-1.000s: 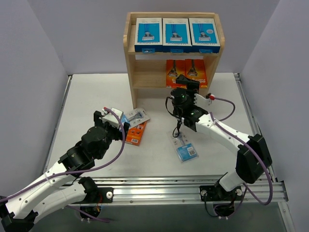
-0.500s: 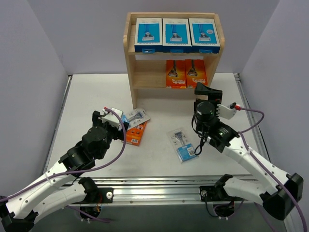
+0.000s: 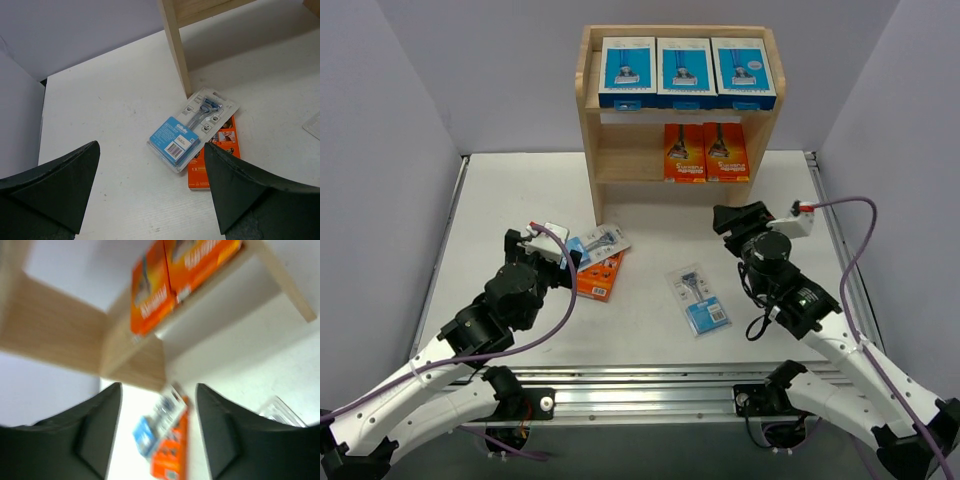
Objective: Place and organize the shaving razors onto the shelf
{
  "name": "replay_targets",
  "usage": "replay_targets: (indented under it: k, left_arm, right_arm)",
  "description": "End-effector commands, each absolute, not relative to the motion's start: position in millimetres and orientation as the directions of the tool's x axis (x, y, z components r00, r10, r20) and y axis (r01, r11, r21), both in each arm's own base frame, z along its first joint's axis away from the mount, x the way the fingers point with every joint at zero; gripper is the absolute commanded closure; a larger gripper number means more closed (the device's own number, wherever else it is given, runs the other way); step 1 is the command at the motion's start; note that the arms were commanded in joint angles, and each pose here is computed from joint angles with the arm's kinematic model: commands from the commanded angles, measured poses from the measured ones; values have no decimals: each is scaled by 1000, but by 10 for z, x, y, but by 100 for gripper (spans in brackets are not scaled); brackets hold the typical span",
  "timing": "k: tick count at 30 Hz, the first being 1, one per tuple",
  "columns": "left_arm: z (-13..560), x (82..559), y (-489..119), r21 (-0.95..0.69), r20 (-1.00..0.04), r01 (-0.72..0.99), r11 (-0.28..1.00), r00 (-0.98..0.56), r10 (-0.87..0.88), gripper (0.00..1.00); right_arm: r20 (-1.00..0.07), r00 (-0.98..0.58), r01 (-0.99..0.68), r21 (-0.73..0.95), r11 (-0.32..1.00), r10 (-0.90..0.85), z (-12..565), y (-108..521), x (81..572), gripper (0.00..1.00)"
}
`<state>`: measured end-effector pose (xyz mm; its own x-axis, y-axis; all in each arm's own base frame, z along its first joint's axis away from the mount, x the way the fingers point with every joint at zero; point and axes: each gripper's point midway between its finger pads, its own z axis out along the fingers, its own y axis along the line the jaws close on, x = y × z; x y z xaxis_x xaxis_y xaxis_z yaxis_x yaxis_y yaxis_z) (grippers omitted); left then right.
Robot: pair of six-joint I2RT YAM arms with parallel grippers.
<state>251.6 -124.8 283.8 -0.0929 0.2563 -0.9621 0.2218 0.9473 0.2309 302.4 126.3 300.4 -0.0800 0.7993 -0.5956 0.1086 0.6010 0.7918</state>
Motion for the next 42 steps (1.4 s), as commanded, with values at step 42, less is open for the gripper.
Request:
replay_targets:
  k: [42]
  left_arm:
    - [3035, 2661, -1060, 125, -987, 159, 979, -76, 138, 6]
  right_arm:
    - [-720, -691, -266, 172, 949, -63, 328, 3801, 2944, 62]
